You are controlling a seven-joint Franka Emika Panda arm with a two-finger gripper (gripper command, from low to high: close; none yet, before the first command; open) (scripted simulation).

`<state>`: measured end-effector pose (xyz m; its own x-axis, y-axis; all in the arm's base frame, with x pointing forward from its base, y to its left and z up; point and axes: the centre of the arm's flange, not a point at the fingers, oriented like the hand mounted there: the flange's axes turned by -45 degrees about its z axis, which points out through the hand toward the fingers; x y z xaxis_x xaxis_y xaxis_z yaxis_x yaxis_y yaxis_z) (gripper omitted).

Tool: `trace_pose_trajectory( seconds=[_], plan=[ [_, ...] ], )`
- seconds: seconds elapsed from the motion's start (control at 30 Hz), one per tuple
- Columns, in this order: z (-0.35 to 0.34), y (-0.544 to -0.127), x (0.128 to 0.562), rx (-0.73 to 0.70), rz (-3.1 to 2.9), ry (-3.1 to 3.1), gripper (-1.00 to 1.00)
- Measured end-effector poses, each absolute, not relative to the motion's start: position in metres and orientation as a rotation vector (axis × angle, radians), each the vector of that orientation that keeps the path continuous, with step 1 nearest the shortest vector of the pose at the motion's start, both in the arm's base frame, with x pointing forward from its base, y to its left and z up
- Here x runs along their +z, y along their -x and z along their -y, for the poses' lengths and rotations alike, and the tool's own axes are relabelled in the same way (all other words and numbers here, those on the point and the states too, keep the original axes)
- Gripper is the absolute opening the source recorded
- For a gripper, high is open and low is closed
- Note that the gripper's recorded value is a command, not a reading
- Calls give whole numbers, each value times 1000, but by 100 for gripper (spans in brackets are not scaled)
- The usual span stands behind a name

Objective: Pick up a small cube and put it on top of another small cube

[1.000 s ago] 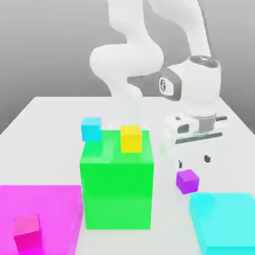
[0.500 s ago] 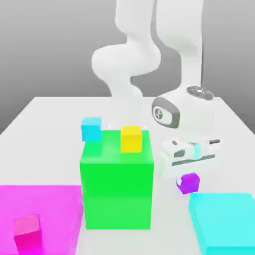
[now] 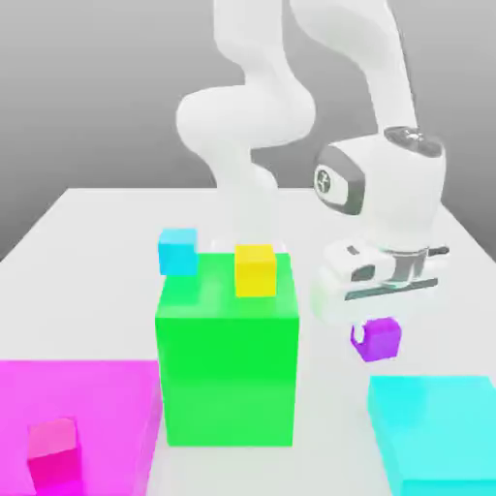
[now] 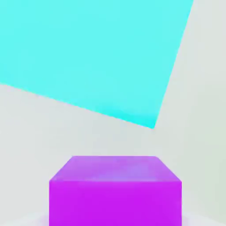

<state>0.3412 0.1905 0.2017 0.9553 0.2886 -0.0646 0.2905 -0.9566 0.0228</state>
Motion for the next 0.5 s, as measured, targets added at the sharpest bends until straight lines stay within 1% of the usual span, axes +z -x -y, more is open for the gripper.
trace_pose_trajectory(
  seconds=[0.13, 0.2, 0.37, 0.5],
  plan=[
    [-192, -387, 208, -143, -464, -3057, -100],
    [-174, -415, 215, -148, -404, -3068, -100],
    [-97, -482, 241, -137, -177, -3107, -100],
    [-19, -522, 264, -121, 12, -3125, -100]
  ],
)
